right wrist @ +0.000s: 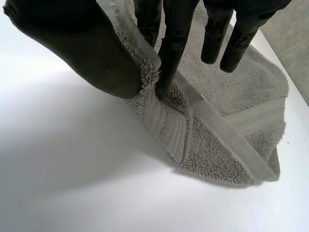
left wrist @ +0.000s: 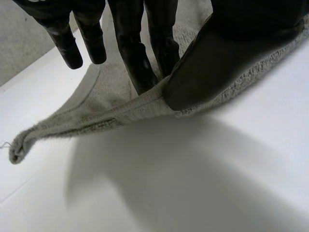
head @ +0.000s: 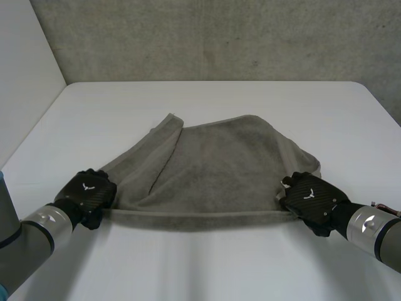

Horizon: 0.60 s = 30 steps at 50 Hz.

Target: Fold the towel.

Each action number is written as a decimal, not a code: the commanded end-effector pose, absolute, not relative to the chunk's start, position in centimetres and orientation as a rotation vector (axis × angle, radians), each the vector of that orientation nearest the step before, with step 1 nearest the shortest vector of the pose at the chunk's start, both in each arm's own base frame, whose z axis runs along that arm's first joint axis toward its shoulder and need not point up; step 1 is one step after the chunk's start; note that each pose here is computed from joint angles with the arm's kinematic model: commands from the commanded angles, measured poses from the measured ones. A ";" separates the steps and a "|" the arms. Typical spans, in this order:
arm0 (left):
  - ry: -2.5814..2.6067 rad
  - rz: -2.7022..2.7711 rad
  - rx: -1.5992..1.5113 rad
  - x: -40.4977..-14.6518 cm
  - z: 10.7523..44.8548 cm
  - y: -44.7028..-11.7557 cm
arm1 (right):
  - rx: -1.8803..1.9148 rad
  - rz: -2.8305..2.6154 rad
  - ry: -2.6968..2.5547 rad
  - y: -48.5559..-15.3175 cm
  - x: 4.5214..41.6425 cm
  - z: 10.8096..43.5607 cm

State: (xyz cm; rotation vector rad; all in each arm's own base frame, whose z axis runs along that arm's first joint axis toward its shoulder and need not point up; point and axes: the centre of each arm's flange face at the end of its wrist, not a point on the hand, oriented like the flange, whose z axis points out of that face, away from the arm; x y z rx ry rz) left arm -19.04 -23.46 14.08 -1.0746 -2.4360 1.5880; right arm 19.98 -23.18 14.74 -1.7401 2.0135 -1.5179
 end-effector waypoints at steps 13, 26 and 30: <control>-2.275 1.821 -0.971 -20.0 18.9 -26.7 | -1.845 -1.732 1.811 -25.6 22.6 20.4; -1.900 2.276 -0.905 -24.5 23.7 -38.5 | -1.782 -2.502 1.391 -36.1 29.2 26.7; -1.699 2.447 -0.710 -25.2 30.0 -39.9 | -1.437 -2.927 1.077 -37.0 29.4 36.7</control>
